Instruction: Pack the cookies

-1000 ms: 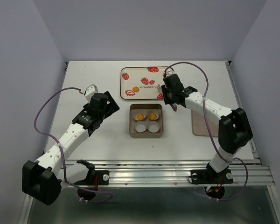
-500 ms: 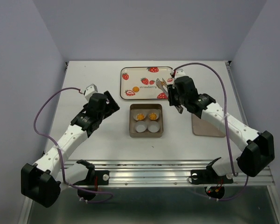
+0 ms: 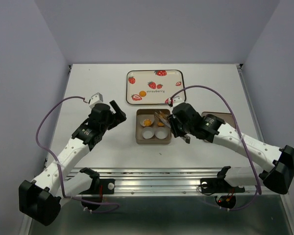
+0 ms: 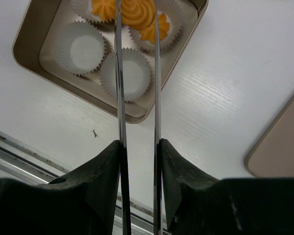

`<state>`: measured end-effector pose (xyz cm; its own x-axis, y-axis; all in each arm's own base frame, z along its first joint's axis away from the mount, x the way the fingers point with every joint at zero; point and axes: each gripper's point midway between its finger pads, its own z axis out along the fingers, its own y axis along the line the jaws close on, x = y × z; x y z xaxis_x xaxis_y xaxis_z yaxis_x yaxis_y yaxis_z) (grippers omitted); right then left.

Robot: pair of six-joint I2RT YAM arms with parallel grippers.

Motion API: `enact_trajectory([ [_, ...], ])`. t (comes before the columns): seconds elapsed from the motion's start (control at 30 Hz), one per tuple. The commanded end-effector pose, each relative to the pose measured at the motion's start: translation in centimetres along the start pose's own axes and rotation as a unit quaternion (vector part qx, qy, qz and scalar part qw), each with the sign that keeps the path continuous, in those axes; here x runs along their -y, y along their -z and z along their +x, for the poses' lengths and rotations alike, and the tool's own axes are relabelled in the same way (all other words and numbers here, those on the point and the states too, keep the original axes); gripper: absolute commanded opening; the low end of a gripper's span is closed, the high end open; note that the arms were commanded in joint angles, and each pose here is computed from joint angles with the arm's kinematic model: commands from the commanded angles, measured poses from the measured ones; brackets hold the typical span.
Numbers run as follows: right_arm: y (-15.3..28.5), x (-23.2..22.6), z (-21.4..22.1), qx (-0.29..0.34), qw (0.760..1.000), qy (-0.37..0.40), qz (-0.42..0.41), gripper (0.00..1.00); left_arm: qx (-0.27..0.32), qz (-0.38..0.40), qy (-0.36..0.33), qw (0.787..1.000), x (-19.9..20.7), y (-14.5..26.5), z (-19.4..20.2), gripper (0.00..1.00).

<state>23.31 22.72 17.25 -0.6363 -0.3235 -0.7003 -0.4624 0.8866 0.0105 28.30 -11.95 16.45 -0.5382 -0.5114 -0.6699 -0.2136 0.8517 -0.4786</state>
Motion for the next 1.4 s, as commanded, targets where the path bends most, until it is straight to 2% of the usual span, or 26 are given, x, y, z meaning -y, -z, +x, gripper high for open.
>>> enact_trajectory([
  [0.0, 2.2, -0.3, 1.0, -0.011, 1.000, -0.015, -0.010, 0.38, 0.002, 0.025, -0.005, 1.000, 0.4, 0.7, 0.3, 0.99],
  [0.13, 3.2, -1.1, 1.9, -0.033, 0.999, -0.004, -0.038, 0.38, -0.004, 0.020, -0.009, 1.000, 0.1, 0.5, 0.8, 0.99],
  [0.5, 4.0, -1.2, 3.3, -0.087, 0.995, 0.021, -0.040, 0.38, -0.003, 0.014, -0.012, 1.000, 0.0, 0.3, 0.7, 0.99],
  [0.77, 4.0, -1.9, 3.2, -0.092, 0.993, 0.034, -0.060, 0.38, -0.006, 0.007, -0.009, 1.000, -0.4, 0.1, 1.0, 0.99],
  [1.37, 2.4, -1.6, 2.5, -0.078, 0.995, 0.050, -0.041, 0.38, -0.004, 0.003, -0.006, 1.000, -0.5, 0.0, 1.0, 0.99],
])
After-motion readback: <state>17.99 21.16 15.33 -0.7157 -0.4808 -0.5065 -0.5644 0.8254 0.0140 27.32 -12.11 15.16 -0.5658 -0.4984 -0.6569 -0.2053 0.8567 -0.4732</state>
